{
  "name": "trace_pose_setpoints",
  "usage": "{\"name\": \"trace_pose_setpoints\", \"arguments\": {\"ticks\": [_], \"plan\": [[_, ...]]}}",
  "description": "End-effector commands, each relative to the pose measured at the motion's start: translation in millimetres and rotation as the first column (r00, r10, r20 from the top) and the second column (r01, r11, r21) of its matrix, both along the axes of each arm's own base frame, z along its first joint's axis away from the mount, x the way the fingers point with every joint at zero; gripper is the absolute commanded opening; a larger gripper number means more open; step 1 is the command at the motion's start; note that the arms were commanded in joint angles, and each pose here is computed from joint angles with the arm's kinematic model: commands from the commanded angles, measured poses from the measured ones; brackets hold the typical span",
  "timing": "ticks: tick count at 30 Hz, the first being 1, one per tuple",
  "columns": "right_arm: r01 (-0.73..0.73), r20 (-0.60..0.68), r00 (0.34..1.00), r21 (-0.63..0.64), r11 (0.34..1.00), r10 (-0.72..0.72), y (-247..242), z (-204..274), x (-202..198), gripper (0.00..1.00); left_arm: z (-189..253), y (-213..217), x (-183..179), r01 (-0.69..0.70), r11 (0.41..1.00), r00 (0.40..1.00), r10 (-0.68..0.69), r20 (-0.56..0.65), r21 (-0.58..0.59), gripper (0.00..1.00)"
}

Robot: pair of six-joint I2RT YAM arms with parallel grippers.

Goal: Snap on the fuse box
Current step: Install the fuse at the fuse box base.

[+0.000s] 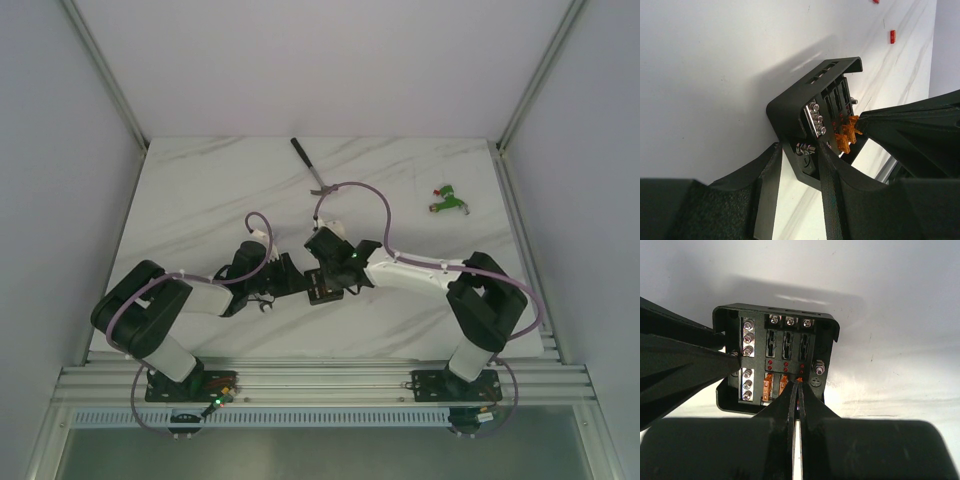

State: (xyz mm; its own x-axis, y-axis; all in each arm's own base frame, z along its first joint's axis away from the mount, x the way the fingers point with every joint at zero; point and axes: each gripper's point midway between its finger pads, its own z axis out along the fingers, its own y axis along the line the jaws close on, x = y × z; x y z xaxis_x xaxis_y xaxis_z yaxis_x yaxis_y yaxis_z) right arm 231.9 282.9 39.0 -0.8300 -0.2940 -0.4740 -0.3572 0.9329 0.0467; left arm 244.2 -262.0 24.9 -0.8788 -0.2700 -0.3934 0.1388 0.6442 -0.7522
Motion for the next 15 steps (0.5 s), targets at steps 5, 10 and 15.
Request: {"name": "trace_pose_setpoints", "arguments": {"ticks": [5, 10, 15], "plan": [[-0.076, -0.257, 0.966, -0.263, 0.962, 0.006, -54.1, -46.5, -62.6, 0.00, 6.1, -5.6, 3.3, 0.012, 1.000, 1.000, -0.012, 0.014, -0.017, 0.44], [-0.050, -0.107, 0.994, -0.138, 0.989, 0.035, -13.0, -2.0, -24.3, 0.08, 6.3, -6.2, 3.2, 0.013, 1.000, 1.000, -0.013, 0.013, -0.020, 0.44], [-0.033, -0.021, 0.999, -0.040, 0.999, 0.033, 9.9, 32.2, -6.6, 0.20, 7.1, -6.1, 3.1, 0.013, 1.000, 1.000, -0.013, 0.016, -0.020, 0.44]]}}
